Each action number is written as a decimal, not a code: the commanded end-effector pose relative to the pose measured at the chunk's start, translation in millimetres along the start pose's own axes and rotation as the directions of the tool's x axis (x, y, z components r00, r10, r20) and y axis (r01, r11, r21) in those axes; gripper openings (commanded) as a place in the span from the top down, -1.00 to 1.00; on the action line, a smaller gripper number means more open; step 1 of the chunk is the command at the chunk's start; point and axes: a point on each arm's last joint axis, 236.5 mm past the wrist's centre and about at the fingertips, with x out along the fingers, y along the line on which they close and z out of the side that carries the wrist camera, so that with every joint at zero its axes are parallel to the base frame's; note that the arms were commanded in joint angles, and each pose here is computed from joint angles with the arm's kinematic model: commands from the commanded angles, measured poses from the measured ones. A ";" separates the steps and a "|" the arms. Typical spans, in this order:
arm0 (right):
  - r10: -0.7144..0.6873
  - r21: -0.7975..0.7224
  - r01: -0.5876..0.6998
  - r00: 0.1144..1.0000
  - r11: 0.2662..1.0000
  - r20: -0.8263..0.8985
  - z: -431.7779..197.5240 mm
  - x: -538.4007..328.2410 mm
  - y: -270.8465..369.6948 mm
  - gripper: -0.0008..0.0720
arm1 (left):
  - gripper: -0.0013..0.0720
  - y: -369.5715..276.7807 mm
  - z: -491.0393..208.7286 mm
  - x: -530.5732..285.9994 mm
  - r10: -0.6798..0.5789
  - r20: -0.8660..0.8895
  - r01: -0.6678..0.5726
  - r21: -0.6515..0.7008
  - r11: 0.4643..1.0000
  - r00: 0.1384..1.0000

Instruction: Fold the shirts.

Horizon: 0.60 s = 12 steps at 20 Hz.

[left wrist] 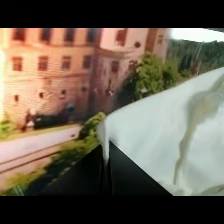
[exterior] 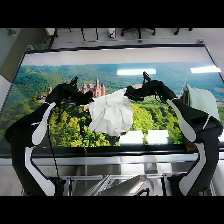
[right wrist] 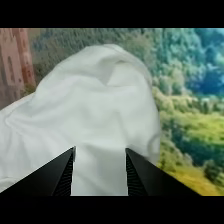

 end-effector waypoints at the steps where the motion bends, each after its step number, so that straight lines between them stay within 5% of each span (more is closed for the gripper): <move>1: 0.013 -0.006 -0.013 1.000 1.000 0.018 6.5 2.8 8.3 -0.01 | 0.93 -17.0 3.0 8.3 -0.006 -0.018 0.007 0.053 0.999 1.000; 8: 0.019 -0.045 -0.017 0.999 0.999 0.044 46.1 -42.6 4.8 -0.05 | 0.93 -48.0 32.3 -32.7 -0.008 0.021 0.004 0.168 0.986 1.000; 10: 0.007 -0.003 -0.007 0.999 1.000 0.037 50.2 -46.1 -13.1 -0.43 | 0.93 -50.7 36.9 -39.4 -0.016 0.028 0.011 0.172 0.985 0.999; 12: -0.004 0.038 0.003 1.000 0.999 0.029 50.4 -40.2 -26.6 -0.46 | 0.93 -53.0 38.9 -41.3 -0.020 0.035 0.014 0.174 0.985 0.999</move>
